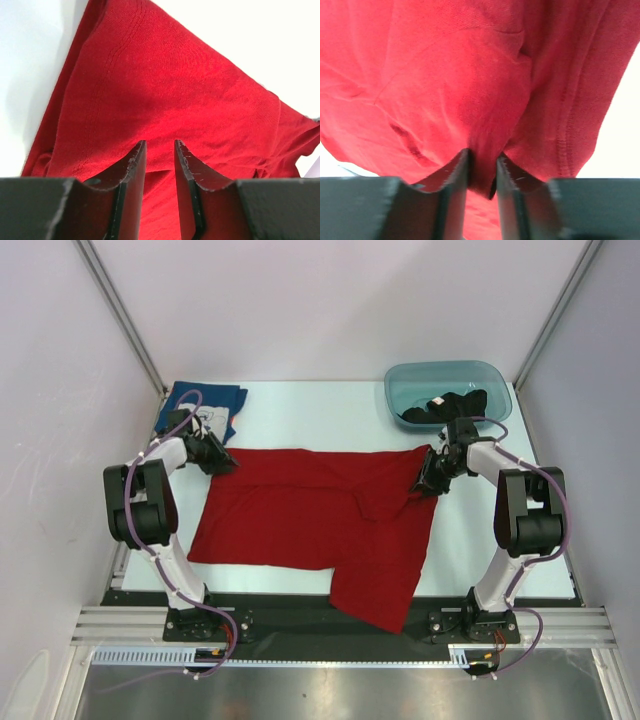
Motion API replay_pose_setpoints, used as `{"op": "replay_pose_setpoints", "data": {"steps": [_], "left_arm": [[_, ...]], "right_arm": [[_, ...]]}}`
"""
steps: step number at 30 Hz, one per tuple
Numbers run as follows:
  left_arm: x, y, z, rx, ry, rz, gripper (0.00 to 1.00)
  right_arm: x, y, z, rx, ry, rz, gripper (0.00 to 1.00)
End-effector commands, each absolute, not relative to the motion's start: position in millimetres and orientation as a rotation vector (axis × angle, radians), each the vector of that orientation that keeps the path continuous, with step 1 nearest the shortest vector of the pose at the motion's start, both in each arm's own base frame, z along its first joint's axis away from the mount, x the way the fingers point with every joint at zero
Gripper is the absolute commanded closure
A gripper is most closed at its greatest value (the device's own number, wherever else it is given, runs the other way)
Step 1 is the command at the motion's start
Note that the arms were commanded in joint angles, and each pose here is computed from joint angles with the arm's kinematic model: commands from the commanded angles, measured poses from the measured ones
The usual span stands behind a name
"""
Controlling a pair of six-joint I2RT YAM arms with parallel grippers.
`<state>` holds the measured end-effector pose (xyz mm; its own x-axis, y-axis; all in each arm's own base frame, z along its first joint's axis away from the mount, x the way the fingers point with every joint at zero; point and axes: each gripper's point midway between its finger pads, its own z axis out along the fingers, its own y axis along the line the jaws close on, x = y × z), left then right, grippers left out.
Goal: Fold and stack the t-shirts
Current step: Fold the tshirt
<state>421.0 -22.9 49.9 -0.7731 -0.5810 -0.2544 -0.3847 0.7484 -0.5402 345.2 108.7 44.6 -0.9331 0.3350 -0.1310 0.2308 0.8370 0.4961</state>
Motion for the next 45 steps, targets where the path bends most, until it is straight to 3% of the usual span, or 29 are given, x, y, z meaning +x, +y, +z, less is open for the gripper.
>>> {"op": "replay_pose_setpoints", "data": {"steps": [1, 4, 9, 16, 25, 27, 28, 30, 37, 42, 45], "left_arm": [[437, -26, 69, -0.702, 2.488, -0.691, 0.66], [439, -25, 70, -0.690, 2.497, -0.687, 0.66], [436, -25, 69, -0.680, 2.501, -0.683, 0.65], [435, -27, 68, -0.671, 2.505, -0.685, 0.65], [434, -23, 69, -0.658, 2.515, -0.655, 0.65], [434, -22, 70, -0.657, 2.517, -0.648, 0.65], [435, -22, 71, -0.650, 2.515, -0.642, 0.65], [436, -20, 74, -0.647, 2.517, -0.627, 0.65], [446, -20, 94, -0.579, 2.483, -0.566, 0.65], [461, -26, 92, -0.545, 2.484, -0.560, 0.66], [473, -23, 88, -0.553, 2.482, -0.535, 0.66]], "right_arm": [[353, 120, 72, 0.396, 2.746, 0.810, 0.72], [349, 125, 91, 0.428, 2.733, 0.857, 0.87], [338, 139, 118, 0.542, 2.736, 1.001, 0.99], [305, 144, 115, 0.750, 2.836, 1.059, 1.00], [286, 127, 78, 0.827, 2.922, 0.909, 1.00], [286, 119, 71, 0.787, 2.924, 0.832, 0.88], [286, 115, 67, 0.779, 2.929, 0.795, 0.71], [286, 110, 62, 0.713, 2.958, 0.754, 0.57], [353, 84, 101, 0.648, 2.701, 0.625, 0.32], [419, 64, 109, 0.714, 2.513, 0.614, 0.30], [440, 55, 92, 0.762, 2.531, 0.605, 0.37]]}}
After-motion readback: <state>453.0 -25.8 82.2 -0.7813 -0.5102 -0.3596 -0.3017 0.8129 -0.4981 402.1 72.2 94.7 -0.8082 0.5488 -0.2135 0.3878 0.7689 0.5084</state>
